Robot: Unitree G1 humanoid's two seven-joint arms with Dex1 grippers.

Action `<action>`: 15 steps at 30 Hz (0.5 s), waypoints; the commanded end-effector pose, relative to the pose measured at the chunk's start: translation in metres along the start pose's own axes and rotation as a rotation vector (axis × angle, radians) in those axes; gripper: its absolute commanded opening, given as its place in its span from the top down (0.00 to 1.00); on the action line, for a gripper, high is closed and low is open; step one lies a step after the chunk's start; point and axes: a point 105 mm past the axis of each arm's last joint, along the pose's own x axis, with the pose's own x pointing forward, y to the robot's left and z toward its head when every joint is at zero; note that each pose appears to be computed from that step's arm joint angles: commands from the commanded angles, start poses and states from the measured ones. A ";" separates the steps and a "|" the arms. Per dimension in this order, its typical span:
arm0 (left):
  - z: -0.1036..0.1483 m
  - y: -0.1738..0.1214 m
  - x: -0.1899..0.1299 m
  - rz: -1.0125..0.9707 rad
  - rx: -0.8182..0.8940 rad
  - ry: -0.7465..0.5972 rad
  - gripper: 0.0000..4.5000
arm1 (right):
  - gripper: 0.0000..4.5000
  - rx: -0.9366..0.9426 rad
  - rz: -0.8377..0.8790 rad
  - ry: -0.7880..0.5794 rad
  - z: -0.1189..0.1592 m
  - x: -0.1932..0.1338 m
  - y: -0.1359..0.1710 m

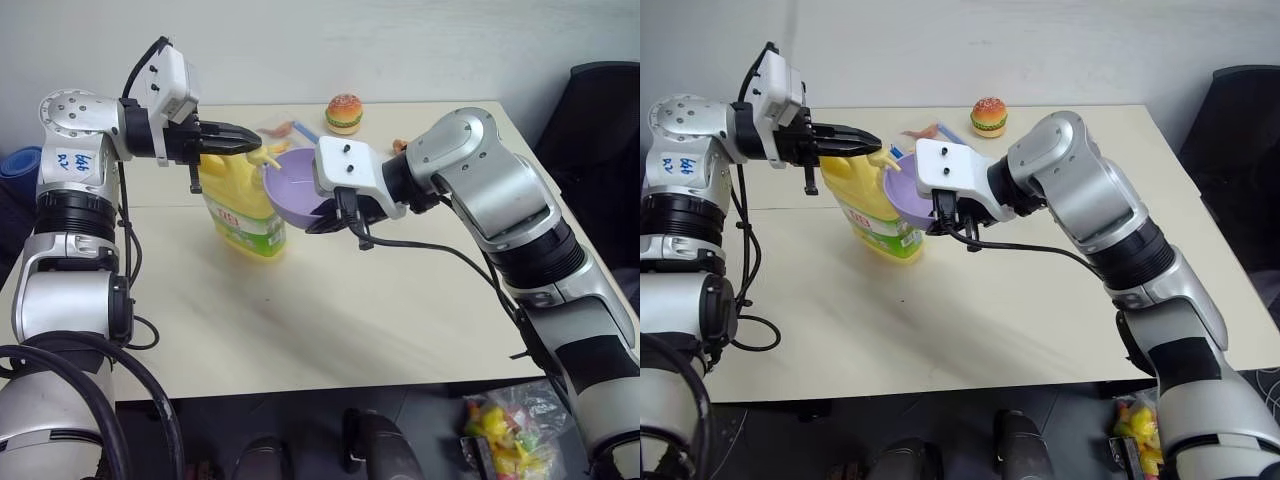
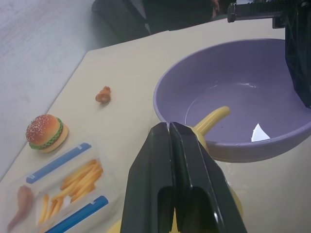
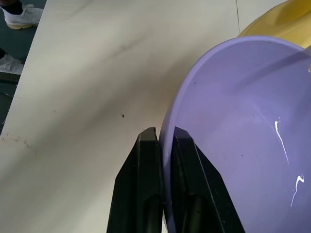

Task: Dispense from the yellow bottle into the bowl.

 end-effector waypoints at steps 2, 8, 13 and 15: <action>-0.023 -0.012 0.006 -0.054 -0.022 0.096 0.98 | 1.00 -0.057 -0.022 -0.031 0.015 -0.008 -0.001; -0.027 -0.016 0.009 -0.078 -0.024 0.109 0.98 | 1.00 -0.051 -0.027 -0.027 0.012 -0.007 -0.002; -0.035 -0.020 0.012 -0.087 -0.028 0.135 0.98 | 1.00 -0.048 -0.033 -0.019 0.009 -0.007 -0.003; -0.040 -0.023 0.014 -0.095 -0.024 0.152 0.98 | 1.00 -0.049 -0.031 -0.011 0.007 -0.007 -0.002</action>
